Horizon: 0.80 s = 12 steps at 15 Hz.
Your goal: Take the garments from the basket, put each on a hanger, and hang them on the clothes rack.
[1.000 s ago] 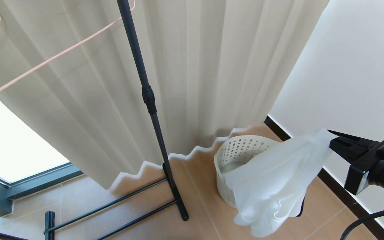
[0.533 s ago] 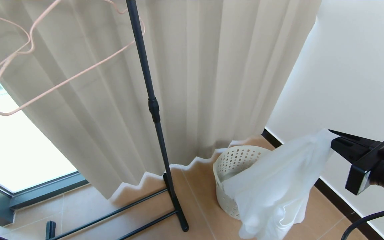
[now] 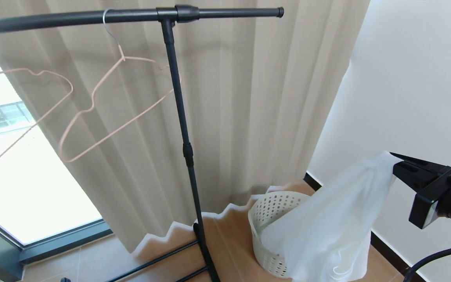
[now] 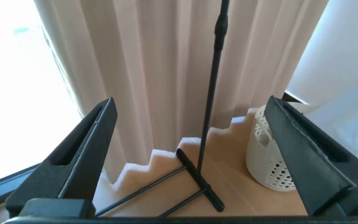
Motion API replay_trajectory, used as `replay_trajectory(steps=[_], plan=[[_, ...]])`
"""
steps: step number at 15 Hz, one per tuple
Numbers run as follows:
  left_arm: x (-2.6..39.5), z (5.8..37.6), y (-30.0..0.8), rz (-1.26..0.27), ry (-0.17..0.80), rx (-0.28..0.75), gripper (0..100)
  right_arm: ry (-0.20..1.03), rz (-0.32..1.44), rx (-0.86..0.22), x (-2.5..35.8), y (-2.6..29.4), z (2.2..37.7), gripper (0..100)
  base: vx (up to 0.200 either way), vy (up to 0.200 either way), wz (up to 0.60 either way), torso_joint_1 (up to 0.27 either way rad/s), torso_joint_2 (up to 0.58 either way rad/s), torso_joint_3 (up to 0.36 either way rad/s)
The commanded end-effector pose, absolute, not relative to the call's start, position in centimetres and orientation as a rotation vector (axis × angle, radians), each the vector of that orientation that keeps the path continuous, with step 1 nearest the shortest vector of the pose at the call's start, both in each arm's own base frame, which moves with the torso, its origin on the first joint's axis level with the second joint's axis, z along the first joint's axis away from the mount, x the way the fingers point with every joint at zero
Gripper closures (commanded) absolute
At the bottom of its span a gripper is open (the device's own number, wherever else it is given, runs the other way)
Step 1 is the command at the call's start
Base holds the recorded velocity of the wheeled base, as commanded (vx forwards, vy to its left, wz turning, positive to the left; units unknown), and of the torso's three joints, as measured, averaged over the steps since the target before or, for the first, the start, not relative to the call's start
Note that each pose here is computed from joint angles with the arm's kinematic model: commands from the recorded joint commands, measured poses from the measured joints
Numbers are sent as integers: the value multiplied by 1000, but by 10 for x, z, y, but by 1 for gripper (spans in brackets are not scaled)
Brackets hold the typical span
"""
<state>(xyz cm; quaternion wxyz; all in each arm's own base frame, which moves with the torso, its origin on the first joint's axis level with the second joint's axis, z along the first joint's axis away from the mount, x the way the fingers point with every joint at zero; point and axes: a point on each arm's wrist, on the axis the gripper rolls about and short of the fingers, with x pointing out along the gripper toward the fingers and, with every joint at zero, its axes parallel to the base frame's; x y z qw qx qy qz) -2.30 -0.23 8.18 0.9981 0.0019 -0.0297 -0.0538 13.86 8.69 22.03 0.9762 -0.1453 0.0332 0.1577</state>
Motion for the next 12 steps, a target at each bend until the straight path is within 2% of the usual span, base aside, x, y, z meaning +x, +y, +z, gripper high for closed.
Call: replay_trajectory(steps=[1,5,12], plan=[[-23,82,-2,-107,-60,5,0,70,319,-295,139,87,219,100,0,0,0,183,-515,-124],[-23,82,-2,-106,-60,3,0,77,319,-298,139,87,217,100,0,0,0,210,-535,-144],[-23,82,-2,-106,-60,5,0,77,319,-298,139,87,217,100,0,0,0,246,-580,-310]])
